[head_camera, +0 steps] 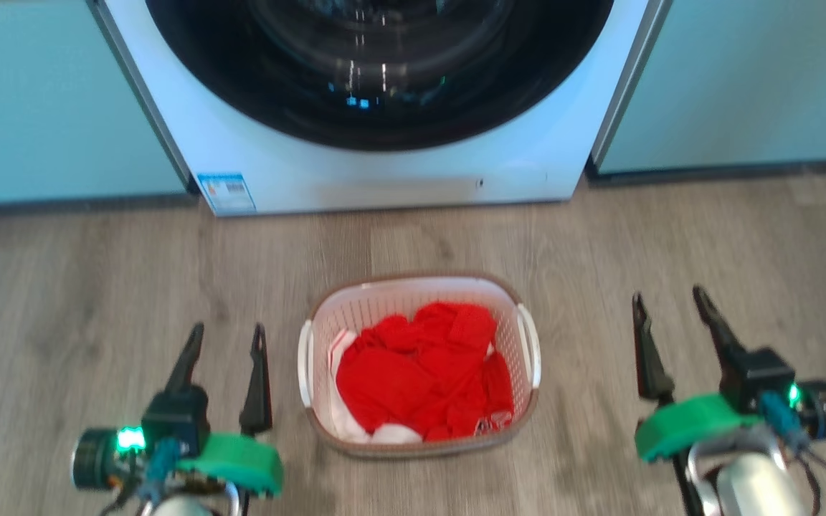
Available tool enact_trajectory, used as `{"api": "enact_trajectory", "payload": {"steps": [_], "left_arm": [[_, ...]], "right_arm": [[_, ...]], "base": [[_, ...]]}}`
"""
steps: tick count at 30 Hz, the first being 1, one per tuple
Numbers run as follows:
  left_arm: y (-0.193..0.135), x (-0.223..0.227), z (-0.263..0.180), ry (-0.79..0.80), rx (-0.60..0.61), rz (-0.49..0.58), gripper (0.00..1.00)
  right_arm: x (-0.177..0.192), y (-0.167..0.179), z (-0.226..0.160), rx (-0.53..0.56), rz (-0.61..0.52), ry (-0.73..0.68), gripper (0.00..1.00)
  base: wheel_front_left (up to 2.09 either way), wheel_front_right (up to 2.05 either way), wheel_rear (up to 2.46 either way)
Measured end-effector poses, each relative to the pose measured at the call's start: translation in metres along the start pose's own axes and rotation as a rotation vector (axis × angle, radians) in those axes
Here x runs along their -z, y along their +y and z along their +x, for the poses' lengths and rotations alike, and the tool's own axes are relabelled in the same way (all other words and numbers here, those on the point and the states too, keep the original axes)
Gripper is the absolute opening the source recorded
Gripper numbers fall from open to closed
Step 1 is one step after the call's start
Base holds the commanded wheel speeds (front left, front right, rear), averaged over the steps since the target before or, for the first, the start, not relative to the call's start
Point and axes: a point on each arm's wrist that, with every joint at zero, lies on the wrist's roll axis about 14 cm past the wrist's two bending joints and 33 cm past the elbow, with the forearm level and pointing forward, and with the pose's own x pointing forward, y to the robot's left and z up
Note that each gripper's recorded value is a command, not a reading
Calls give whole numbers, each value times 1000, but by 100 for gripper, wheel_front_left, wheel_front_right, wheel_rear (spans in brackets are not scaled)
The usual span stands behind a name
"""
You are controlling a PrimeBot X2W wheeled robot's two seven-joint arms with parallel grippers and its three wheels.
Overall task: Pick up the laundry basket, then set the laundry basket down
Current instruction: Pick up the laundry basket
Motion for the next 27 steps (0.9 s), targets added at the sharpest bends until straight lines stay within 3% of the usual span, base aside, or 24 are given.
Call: {"api": "enact_trajectory", "payload": {"steps": [9,20,27], "left_arm": [[2,33,53,82,23,-27,100],[6,111,101,260,29,-56,100],[-2,168,123,382,61,-77,100]], "right_arm": [[30,-14,53,12,1,62,100],[109,-22,105,5,17,224,100],[177,-23,121,0,41,371,100]], "base": [[0,0,0],[0,0,0],[0,0,0]]}}
